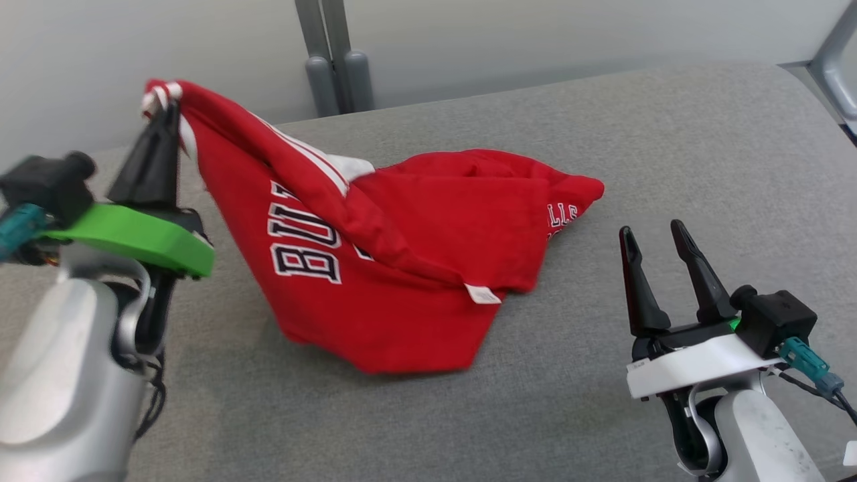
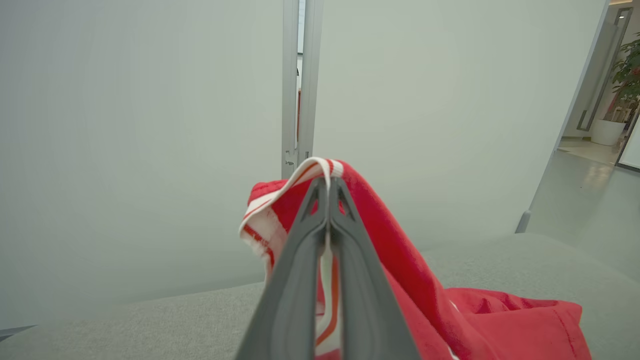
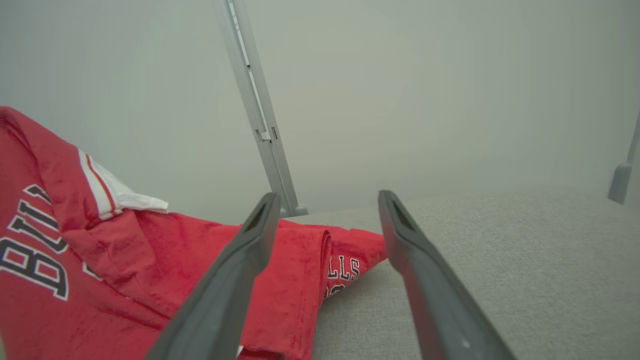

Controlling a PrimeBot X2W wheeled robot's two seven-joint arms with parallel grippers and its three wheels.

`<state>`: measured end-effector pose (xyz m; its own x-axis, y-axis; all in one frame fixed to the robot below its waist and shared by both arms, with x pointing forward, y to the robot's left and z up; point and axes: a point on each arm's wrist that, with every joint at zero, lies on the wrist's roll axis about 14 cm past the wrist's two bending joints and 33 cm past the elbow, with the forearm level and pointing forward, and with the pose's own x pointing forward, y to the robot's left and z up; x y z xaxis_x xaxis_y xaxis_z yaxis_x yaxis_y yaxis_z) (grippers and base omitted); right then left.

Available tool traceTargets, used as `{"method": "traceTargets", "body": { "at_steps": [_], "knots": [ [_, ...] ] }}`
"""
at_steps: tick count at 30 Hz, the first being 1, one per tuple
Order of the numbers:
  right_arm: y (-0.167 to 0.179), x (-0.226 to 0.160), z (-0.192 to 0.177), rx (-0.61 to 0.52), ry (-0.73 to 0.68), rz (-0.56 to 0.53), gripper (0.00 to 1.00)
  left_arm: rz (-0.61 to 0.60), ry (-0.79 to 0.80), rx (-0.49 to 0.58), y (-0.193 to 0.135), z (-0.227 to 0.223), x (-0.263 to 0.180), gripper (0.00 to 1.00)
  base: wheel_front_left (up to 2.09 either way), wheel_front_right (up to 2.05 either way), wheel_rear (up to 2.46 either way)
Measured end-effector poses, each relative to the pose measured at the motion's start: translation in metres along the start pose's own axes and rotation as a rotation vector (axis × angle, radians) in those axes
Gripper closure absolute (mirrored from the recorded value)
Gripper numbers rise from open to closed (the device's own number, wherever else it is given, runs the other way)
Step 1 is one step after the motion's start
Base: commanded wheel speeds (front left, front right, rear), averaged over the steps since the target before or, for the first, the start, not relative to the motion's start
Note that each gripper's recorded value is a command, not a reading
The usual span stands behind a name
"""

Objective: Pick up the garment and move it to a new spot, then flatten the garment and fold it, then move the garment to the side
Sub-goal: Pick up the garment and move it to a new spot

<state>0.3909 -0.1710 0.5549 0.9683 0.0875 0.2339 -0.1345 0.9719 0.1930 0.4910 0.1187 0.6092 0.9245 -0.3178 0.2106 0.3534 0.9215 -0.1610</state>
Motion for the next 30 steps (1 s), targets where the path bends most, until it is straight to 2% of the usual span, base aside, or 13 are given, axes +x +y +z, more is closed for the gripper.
{"method": "traceTargets", "body": {
  "at_steps": [5, 10, 16, 21, 25, 30],
  "knots": [
    [0.019, 0.006, -0.006, 0.023, 0.010, 0.053, 0.00, 0.077, -0.132, 0.139, 0.034, 0.088, -0.012, 1.00, 0.00, 0.00, 0.00],
    [0.037, 0.015, -0.011, 0.042, 0.015, 0.102, 0.00, 0.180, -0.210, 0.237, 0.071, 0.152, -0.031, 1.00, 0.00, 0.00, 0.00],
    [0.053, 0.024, -0.020, 0.061, 0.031, 0.147, 0.00, 0.319, -0.162, 0.273, 0.120, 0.164, -0.052, 1.00, 0.00, 0.00, 0.00],
    [0.057, 0.030, -0.029, 0.066, 0.050, 0.163, 0.00, 0.437, -0.037, 0.237, 0.165, 0.120, -0.068, 1.00, 0.00, 0.00, 0.00],
    [0.061, 0.035, -0.034, 0.067, 0.060, 0.180, 0.00, 0.531, 0.146, 0.148, 0.198, 0.044, -0.093, 1.00, 0.00, 0.00, 0.00],
    [0.059, 0.037, -0.039, 0.065, 0.071, 0.183, 0.00, 0.594, 0.377, 0.033, 0.209, -0.048, -0.127, 1.00, 0.00, 0.00, 0.00]
  ]
}}
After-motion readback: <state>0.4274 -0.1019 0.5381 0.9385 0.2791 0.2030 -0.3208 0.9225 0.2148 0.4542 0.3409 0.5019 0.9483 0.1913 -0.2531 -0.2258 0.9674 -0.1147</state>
